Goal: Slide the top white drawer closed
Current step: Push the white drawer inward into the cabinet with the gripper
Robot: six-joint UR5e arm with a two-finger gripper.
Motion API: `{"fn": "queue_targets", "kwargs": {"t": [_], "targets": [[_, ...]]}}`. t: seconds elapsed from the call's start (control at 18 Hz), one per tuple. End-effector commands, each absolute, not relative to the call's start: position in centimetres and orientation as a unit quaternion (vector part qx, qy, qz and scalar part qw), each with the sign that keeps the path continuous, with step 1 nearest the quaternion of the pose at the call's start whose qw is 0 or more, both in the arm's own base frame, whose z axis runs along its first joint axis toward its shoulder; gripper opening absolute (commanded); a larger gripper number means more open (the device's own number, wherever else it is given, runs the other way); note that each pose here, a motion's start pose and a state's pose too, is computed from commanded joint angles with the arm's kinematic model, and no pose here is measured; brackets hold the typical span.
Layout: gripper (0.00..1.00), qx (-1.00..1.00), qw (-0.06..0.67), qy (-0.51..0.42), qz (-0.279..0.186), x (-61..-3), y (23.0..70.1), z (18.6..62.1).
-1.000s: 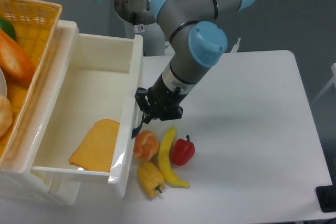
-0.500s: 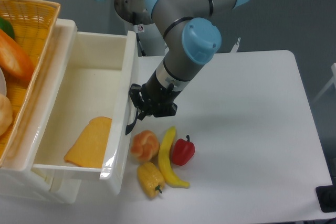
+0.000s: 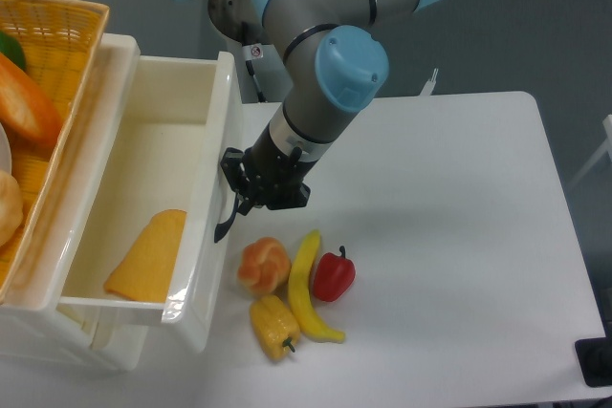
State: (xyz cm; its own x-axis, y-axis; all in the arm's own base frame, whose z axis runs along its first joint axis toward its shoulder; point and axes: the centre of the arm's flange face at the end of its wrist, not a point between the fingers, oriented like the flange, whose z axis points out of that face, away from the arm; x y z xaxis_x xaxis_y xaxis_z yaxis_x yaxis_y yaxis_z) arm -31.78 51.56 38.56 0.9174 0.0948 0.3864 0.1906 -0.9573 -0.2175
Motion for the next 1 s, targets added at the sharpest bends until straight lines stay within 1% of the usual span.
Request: {"fn": "queue_targets", "kwargs": {"t": [1.0], "targets": [[0.0, -0.972, 0.105, -0.071, -0.2, -26.2, 55.0, 38.0]]}}
